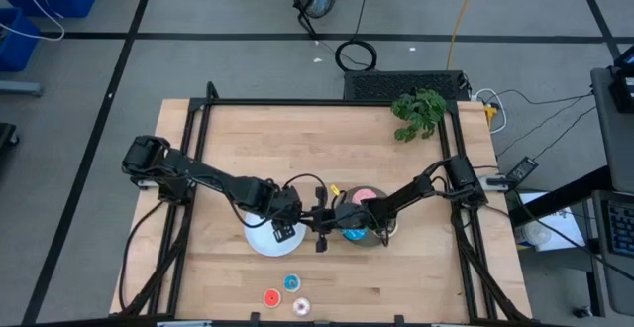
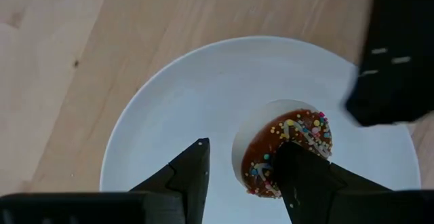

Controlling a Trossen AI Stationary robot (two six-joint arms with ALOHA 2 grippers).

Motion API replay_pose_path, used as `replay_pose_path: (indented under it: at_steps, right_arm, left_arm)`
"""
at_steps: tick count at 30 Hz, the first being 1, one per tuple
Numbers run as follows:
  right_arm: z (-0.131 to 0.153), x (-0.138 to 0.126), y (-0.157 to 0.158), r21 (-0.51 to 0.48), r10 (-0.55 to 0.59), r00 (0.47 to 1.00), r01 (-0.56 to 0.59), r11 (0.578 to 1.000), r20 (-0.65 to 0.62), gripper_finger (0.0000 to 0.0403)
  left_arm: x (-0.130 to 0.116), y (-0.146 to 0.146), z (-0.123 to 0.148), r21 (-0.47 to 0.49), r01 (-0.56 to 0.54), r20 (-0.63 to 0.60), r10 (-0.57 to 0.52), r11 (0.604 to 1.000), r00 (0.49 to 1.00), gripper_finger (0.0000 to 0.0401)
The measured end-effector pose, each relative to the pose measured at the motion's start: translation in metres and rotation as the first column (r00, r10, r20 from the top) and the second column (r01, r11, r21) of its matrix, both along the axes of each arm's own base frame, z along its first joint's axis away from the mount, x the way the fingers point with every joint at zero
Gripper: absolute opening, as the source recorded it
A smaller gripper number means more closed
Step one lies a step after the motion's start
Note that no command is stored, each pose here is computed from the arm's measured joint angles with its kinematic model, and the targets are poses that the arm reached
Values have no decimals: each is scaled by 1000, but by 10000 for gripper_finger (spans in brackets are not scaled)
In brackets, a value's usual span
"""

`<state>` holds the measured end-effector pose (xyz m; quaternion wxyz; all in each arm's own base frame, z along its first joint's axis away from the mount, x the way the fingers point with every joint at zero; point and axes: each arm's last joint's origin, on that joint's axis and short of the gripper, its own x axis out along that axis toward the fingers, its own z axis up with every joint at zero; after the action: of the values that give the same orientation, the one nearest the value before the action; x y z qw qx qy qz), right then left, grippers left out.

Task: Pick & Place donuts
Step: Put the small brown donut on the white plate, then put the small orange donut on the white plate

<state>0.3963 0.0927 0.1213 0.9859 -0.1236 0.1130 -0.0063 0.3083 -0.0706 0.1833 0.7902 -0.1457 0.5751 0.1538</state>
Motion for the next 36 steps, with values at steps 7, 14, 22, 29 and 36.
replay_pose_path:
  at_steps: [7,14,22,29,36]
  right_arm:
    - [-2,0,-1,-4,-1,1000,1,1000,-19,0]
    - [-3,2,-8,11,5,1000,-5,1000,-29,0]
    - [-17,9,-11,32,28,997,-25,999,-68,0]
    - [-18,11,-9,7,14,996,-14,1000,-82,0]
    - [12,0,1,-67,59,994,-66,996,-97,0]
  left_arm:
    - [5,-1,2,-6,11,53,-11,1000,999,161]
    - [7,-1,2,-13,19,69,-18,1000,997,161]
    - [7,-1,2,-22,25,71,-23,999,997,161]
    - [5,-1,1,-4,22,49,-22,1000,999,161]
    - [2,0,11,26,88,62,-89,996,994,161]
